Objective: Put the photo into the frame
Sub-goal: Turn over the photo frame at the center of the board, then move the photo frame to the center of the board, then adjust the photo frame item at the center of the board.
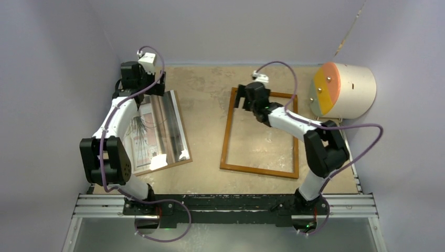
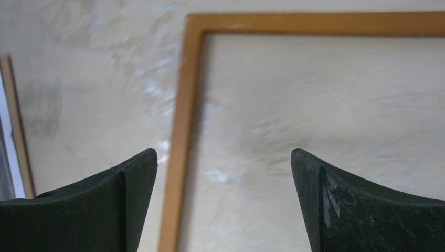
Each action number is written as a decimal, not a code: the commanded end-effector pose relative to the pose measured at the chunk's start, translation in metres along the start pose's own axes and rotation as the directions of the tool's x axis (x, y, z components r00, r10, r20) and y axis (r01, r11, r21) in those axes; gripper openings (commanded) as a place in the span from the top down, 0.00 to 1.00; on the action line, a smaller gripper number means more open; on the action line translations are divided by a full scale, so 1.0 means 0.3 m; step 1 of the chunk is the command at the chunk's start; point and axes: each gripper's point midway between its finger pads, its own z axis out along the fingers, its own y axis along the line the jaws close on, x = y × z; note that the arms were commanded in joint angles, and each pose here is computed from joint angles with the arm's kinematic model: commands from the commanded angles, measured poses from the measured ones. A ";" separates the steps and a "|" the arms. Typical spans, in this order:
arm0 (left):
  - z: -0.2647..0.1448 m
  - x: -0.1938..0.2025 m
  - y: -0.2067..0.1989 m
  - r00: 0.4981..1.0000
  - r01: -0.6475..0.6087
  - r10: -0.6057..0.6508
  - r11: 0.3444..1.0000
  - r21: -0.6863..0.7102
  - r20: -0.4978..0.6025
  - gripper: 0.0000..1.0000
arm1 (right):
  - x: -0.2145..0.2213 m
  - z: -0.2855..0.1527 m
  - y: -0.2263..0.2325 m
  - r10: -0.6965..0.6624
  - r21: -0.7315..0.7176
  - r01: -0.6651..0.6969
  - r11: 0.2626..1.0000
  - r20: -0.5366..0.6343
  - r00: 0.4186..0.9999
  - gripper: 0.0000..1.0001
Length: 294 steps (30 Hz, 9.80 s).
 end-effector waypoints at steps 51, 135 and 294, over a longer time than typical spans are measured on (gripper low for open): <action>-0.169 0.069 -0.177 0.958 0.031 0.049 0.961 0.276 -0.281 0.03 | -0.037 -0.328 0.929 0.144 -0.422 -0.290 0.859 -0.343 0.928 1.00; -0.030 0.194 -0.249 0.923 -0.190 0.233 0.968 0.165 -0.307 0.00 | -0.295 -0.325 0.222 0.270 -0.377 -0.452 0.808 -0.444 0.854 0.42; -0.392 0.947 0.536 0.733 -0.370 0.070 0.876 -0.310 -0.676 0.15 | 0.776 -0.052 0.765 -0.131 -0.395 -0.159 0.905 -0.613 0.779 0.28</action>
